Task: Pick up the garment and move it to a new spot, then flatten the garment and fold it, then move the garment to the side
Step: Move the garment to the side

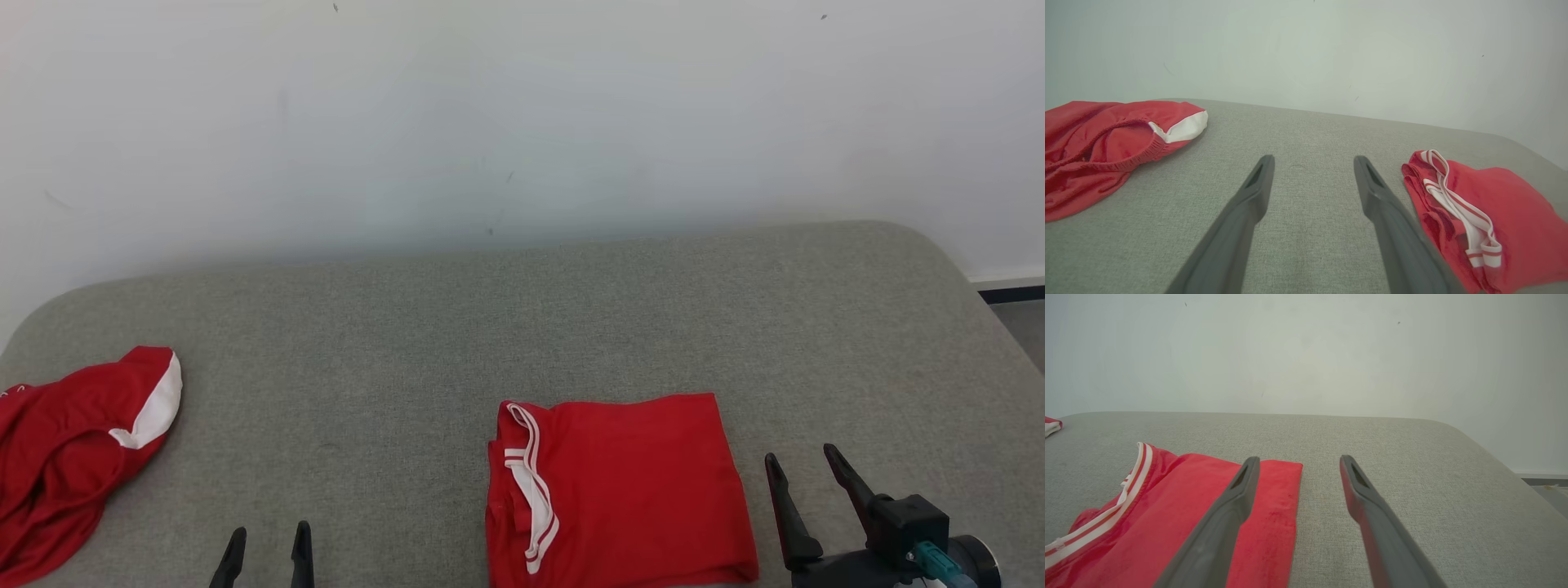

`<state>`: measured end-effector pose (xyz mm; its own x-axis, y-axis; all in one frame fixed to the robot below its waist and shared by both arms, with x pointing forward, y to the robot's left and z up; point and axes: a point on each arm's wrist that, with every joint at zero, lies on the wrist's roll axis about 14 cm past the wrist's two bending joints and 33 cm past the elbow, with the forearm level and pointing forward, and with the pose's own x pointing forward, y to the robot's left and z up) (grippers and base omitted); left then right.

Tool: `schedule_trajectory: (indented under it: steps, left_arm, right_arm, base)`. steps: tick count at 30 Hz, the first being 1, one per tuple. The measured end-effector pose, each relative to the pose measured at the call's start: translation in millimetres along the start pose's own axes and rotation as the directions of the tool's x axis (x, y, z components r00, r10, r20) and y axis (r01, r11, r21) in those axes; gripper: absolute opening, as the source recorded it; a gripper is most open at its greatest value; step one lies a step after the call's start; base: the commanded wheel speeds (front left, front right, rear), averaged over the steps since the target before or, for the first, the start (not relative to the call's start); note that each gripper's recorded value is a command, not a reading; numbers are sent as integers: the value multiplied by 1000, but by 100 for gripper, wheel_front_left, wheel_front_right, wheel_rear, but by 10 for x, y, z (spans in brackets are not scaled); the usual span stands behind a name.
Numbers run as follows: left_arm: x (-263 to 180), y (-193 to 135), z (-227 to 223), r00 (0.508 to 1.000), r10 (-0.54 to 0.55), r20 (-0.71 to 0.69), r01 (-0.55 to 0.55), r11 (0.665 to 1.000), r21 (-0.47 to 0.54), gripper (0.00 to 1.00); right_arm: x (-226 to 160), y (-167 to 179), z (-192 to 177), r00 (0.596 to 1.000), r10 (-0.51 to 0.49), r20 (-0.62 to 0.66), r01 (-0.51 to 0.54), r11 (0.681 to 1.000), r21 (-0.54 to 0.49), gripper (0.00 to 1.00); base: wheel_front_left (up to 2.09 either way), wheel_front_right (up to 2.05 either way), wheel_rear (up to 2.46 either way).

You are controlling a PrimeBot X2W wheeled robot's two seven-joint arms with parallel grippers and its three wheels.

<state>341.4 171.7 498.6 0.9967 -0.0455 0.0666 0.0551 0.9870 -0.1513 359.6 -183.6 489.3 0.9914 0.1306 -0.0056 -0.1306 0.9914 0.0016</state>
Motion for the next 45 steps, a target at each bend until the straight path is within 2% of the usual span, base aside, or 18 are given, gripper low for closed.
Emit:
schedule_trajectory:
  steps: [4, 10, 12, 15, 17, 20, 26, 30, 36, 41, 42, 43, 44, 45]
  left_arm:
    - [-8, 24, -26, 1000, 3, -9, -3, 1000, 3, 100]
    - [-27, 64, -62, 1000, 12, -20, -12, 1000, 0, 100]
    - [-36, 70, -76, 1000, 13, -25, -13, 1000, 1, 100]
    - [-59, 100, -84, 999, 23, -27, -23, 1000, -1, 100]
    - [-72, 126, -82, 999, 30, -27, -30, 1000, -1, 100]
    - [-85, 152, -67, 999, 40, -22, -40, 999, -4, 100]
    - [-165, 221, -116, 997, 69, -38, -69, 998, -12, 100]
    - [-205, 295, -157, 994, 95, -52, -96, 995, -10, 100]
    - [-210, 400, -186, 990, 129, -65, -129, 992, -4, 100]
    - [-183, 427, -200, 988, 134, -71, -135, 991, -1, 100]
    - [-167, 423, -190, 989, 133, -68, -133, 991, -1, 100]
    - [-153, 420, -183, 989, 131, -65, -131, 991, 0, 100]
    - [-141, 411, -184, 990, 127, -66, -128, 992, -1, 100]
    - [-127, 402, -187, 990, 124, -67, -124, 992, -1, 100]
  right_arm:
    - [41, 24, -3, 1000, 7, -1, -7, 1000, -2, 100]
    - [247, 36, 208, 999, 19, 40, -20, 1000, 7, 100]
    - [333, 33, 178, 1000, 21, -9, -21, 999, 29, 100]
    - [418, 128, -15, 986, 64, -154, -58, 997, 41, 100]
    - [423, 151, -261, 948, 82, -307, -69, 996, 52, 100]
    - [380, 177, -574, 862, 102, -496, -87, 995, 53, 100]
    - [371, 147, -875, 744, 97, -661, -69, 995, 68, 100]
    - [431, 98, -973, 716, 76, -694, -45, 997, 63, 100]
    - [455, 212, -1145, 657, 98, -748, -37, 995, 97, 100]
    - [467, 248, -1211, 614, 98, -783, -76, 995, 65, 100]
    - [474, 252, -1214, 610, 99, -786, -84, 995, 60, 81]
    - [486, 256, -1213, 608, 99, -788, -96, 994, 51, 36]
    - [498, 258, -1210, 609, 99, -787, -108, 993, 42, 0]
    - [516, 258, -1201, 613, 100, -784, -122, 992, 30, 0]
  base:
    - [0, 0, 0]
    - [0, 0, 0]
    - [0, 0, 0]
    - [0, 0, 0]
    - [0, 0, 0]
    - [0, 0, 0]
    - [0, 0, 0]
    - [0, 0, 0]
    - [0, 0, 0]
    - [0, 0, 0]
    - [0, 0, 0]
    - [0, 0, 0]
    - [0, 0, 0]
    - [0, 0, 0]
